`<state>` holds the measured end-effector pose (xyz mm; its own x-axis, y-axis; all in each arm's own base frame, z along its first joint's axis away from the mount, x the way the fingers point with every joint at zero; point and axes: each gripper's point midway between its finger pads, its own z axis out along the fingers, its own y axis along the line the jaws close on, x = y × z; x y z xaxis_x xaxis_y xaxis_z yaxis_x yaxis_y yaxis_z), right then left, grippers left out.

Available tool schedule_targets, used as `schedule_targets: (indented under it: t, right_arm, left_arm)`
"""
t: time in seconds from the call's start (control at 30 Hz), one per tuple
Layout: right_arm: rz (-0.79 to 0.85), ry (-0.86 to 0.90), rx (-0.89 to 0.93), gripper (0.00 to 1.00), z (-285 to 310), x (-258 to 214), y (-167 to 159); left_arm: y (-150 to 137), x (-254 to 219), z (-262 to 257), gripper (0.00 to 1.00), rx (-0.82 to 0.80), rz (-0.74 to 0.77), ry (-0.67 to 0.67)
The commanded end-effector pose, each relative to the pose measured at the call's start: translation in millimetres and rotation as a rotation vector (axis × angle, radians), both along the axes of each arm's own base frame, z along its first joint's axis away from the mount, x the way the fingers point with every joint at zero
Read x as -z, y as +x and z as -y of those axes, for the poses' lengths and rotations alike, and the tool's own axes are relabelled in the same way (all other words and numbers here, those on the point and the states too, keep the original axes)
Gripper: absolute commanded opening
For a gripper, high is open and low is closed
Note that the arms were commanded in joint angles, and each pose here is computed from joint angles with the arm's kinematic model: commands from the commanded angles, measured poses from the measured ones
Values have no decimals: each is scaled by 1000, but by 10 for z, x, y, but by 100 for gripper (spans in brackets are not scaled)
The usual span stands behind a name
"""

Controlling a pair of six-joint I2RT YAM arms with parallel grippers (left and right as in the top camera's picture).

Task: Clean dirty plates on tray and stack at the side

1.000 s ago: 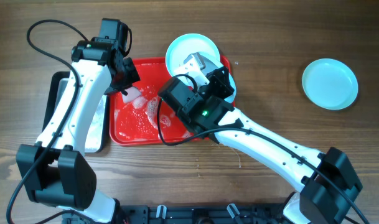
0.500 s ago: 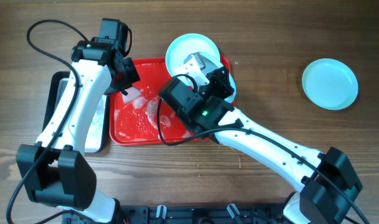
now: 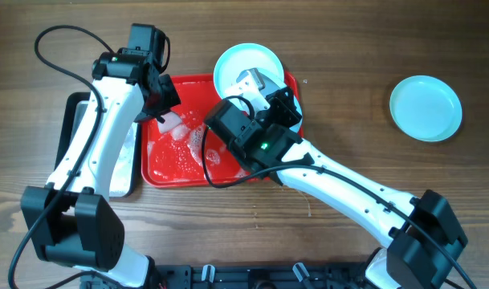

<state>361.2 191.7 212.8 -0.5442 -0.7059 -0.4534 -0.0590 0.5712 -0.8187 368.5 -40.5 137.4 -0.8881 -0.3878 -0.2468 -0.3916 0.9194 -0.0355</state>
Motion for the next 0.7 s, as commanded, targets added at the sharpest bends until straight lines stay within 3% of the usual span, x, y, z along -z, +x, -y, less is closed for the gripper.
schedule_targets:
  t: [0.0,0.4,0.67]
  right_arm:
    - [-8,43,-3,4,-53,63,-10]
    - [-56,28,71,4,137,195,-303]
    - [-75,228,99,4,2,360,-329]
  left_arm:
    - [25,-57,12,4,4,18,-14]
    - [23,-57,12,4,4,17,-13]
    - [6,-53,9,4,4,10,-12]
